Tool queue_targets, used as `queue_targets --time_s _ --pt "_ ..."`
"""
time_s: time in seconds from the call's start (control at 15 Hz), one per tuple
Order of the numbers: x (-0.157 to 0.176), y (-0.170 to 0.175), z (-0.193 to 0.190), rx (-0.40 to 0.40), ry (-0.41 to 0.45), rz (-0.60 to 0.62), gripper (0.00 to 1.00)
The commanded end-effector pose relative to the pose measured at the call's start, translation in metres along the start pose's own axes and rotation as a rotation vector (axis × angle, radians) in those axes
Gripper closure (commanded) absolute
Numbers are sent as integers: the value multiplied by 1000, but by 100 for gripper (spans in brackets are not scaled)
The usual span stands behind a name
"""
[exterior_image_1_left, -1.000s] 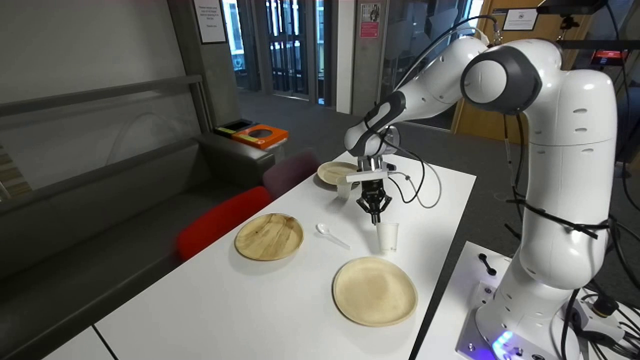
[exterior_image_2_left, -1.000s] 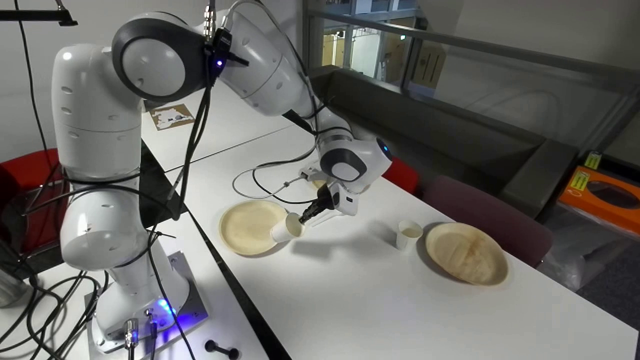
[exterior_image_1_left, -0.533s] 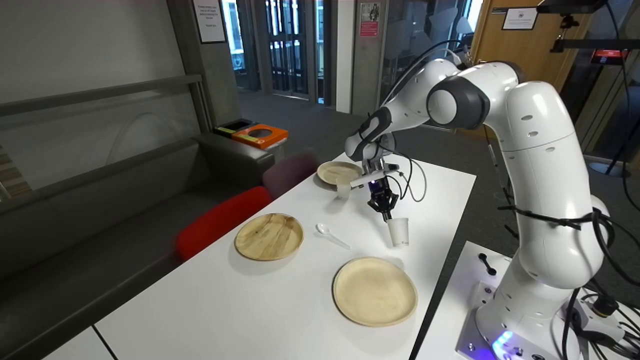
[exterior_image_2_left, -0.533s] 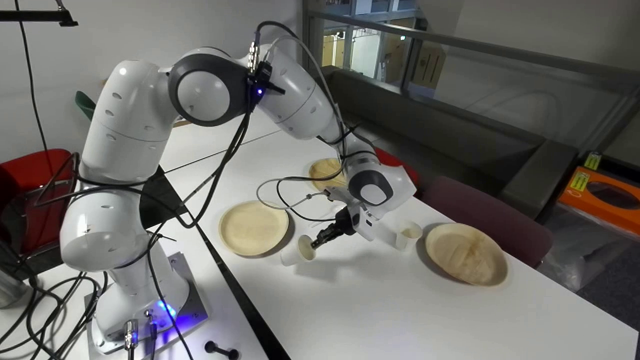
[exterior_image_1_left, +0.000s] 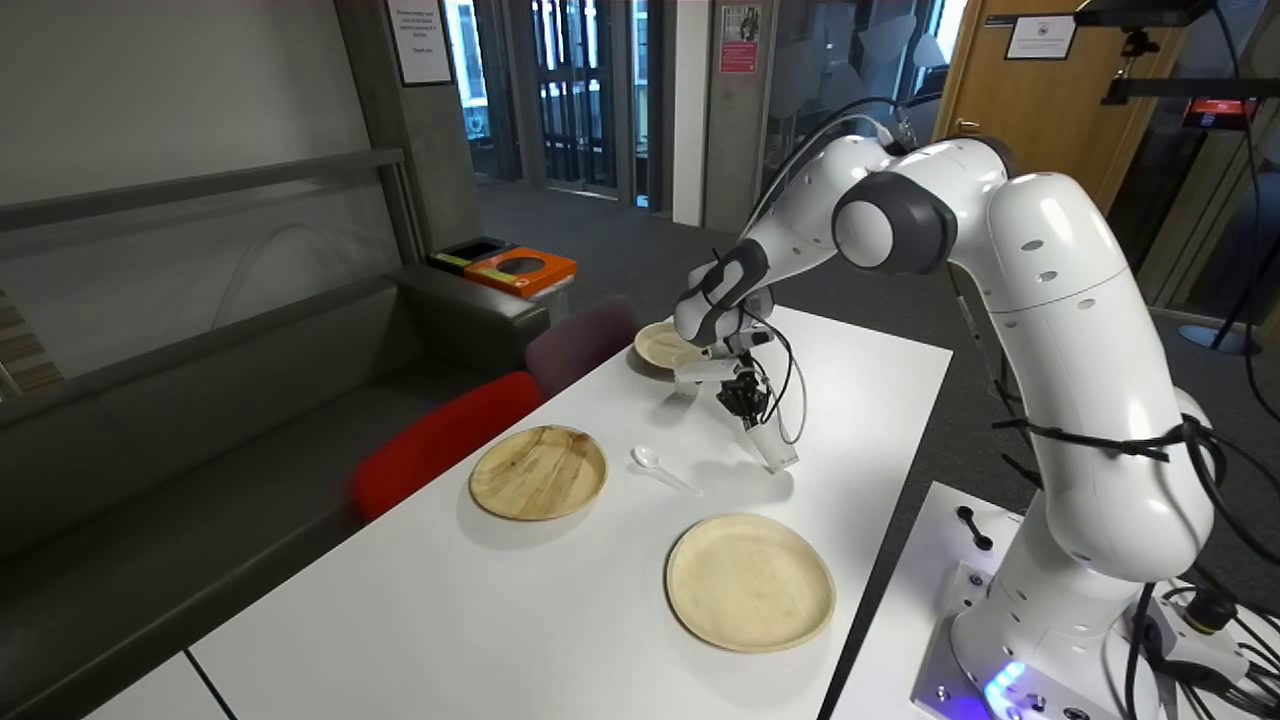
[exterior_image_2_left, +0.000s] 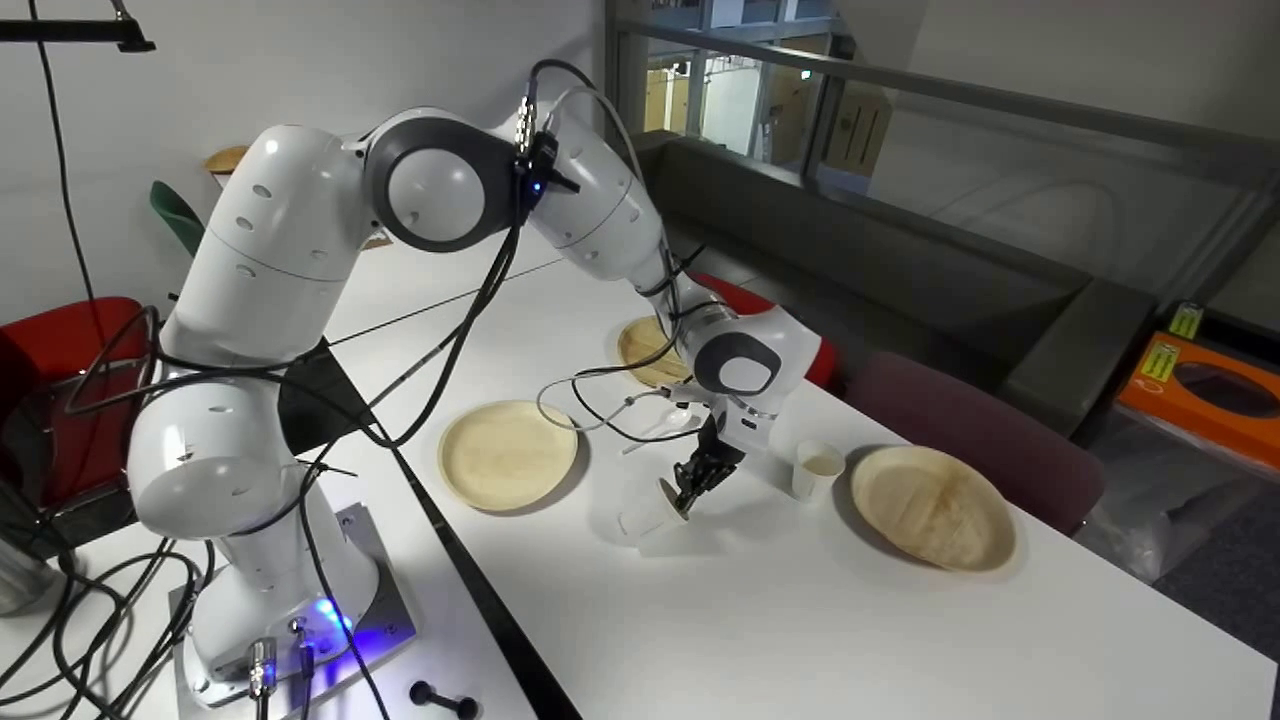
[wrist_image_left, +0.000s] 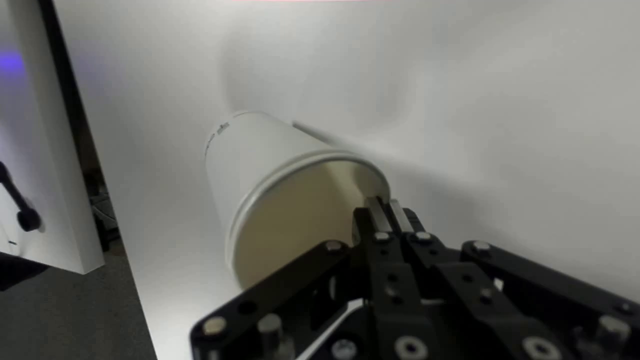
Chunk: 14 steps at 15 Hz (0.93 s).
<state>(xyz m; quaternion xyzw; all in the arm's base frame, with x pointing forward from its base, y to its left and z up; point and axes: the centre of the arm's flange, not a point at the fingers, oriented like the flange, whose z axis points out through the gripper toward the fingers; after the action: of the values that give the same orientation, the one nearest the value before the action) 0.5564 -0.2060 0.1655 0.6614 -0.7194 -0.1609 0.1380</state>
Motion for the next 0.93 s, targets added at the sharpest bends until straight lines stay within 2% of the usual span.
queue_targets --time_s 0.0,0.2,0.33,0.87 --pt "-26 19 -4 153 120 51 99" --pt "-39 21 -8 302 193 68 99" --pt "-47 31 -12 410 213 77 99" --pt "-57 85 -43 853 133 192 99"
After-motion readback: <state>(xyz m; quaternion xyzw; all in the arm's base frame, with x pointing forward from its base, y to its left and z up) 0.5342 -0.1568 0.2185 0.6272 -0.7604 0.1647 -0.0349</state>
